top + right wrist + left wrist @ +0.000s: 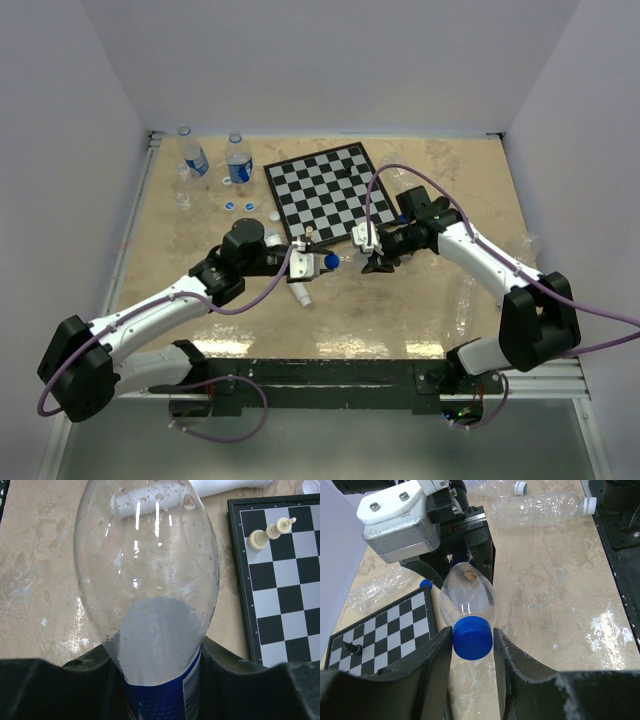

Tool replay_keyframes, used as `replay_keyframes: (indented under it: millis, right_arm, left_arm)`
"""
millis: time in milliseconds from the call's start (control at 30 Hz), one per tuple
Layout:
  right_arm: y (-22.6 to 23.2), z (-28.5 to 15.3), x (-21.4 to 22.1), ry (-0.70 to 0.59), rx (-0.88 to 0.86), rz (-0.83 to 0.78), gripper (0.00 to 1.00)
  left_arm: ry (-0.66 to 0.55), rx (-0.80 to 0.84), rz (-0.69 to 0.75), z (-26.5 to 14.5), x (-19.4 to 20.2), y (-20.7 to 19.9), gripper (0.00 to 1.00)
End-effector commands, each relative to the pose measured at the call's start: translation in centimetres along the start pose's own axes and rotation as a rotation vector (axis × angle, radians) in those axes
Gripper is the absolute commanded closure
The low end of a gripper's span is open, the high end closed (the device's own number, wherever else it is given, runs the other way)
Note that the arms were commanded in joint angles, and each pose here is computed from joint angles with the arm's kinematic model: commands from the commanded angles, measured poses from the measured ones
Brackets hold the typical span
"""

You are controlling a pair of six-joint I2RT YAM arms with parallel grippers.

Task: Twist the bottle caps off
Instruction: Unscrew the bottle cap from the plastic bottle.

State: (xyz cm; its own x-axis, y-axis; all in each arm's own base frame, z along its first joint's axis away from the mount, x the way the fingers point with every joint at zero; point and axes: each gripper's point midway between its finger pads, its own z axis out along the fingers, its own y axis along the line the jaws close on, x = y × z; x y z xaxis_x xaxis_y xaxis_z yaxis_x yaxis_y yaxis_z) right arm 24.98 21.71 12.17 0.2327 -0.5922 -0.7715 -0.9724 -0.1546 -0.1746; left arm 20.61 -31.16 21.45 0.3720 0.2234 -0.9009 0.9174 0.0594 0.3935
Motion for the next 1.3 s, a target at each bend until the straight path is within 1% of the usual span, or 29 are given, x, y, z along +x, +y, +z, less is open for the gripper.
replay_keyframes:
  millis: [0,100,167,200,300,433,500,567,600,633,733,800,833,900,933,1000,1033,1067,1133,1267]
  right_arm:
    - [-0.5,-0.2,-1.2,-0.028,0.005,-0.035,0.96]
    - [-0.5,-0.2,-1.2,-0.028,0.004,-0.034,0.96]
    - [-0.5,-0.2,-1.2,-0.028,0.004,-0.034,0.96]
    - [-0.5,-0.2,-1.2,-0.028,0.005,-0.035,0.96]
    - [-0.5,-0.2,-1.2,-0.027,0.003,-0.033,0.96]
    - [-0.5,-0.2,-1.2,-0.028,0.004,-0.034,0.96]
    - [-0.6,-0.2,-1.2,-0.025,0.006,-0.034,0.96]
    - [-0.6,-0.2,-1.2,-0.025,0.006,-0.034,0.96]
    - [-0.6,-0.2,-1.1,-0.025,0.005,-0.033,0.96]
    - [-0.6,-0.2,-1.1,-0.024,0.006,-0.034,0.96]
    - [-0.7,-0.2,-1.1,-0.019,0.010,-0.033,0.96]
    - [-0.6,-0.2,-1.0,-0.017,0.010,-0.029,0.96]
    - [-0.7,-0.2,-1.0,-0.016,0.012,-0.030,0.96]
    - [-0.7,-0.2,-1.0,-0.016,0.013,-0.030,0.96]
    - [-0.7,-0.1,-0.9,-0.016,0.012,-0.027,0.96]
    - [-0.7,0.0,-0.8,-0.016,0.007,-0.023,0.96]
    - [-0.6,0.1,-0.7,-0.014,0.001,-0.017,0.96]
    - [-0.6,0.2,-0.6,-0.010,-0.002,-0.014,0.96]
    - [-0.5,0.3,-0.5,-0.008,-0.007,-0.011,0.96]
    - [-0.7,0.1,-0.6,-0.004,0.006,-0.013,0.96]
  left_arm:
    - [-0.030,0.004,0.029,0.3,-1.0,0.3,0.58]
    - [-0.024,0.008,0.026,0.4,-0.8,0.2,0.57]
    - [-0.013,0.011,0.019,0.5,-0.5,0.2,0.52]
    - [-0.012,0.011,0.020,0.5,-0.5,0.2,0.51]
    - [-0.008,0.008,0.017,0.5,-0.4,0.3,0.53]
    - [-0.010,0.004,0.009,0.5,-0.6,0.4,0.65]
    - [-0.014,0.004,0.000,0.5,-0.8,0.4,0.78]
    - [-0.011,-0.015,-0.028,0.5,-1.0,0.8,0.97]
    - [-0.003,-0.037,-0.058,0.4,-1.1,1.2,1.00]
    - [-0.001,-0.058,-0.094,0.4,-1.5,1.7,1.00]
    - [0.006,-0.141,-0.272,0.1,-2.5,2.9,1.00]
    - [0.012,-0.241,-0.462,-0.5,-3.0,4.1,1.00]
    - [0.023,-0.305,-0.582,-0.9,-3.1,4.8,1.00]
    - [0.019,-0.468,-0.925,-1.9,-2.8,6.1,1.00]
    - [0.056,-0.530,-1.079,-2.3,-1.8,5.8,1.00]
    - [0.094,-0.535,-1.315,-2.1,-2.0,4.7,1.00]
    - [0.082,-0.522,-1.405,-1.8,-2.4,4.3,1.00]
    - [0.064,-0.503,-1.458,-1.6,-2.9,4.1,1.00]
    - [0.016,-0.478,-1.506,-1.3,-3.6,4.1,1.00]
    - [0.011,-0.486,-1.508,-0.9,-3.7,4.7,1.00]
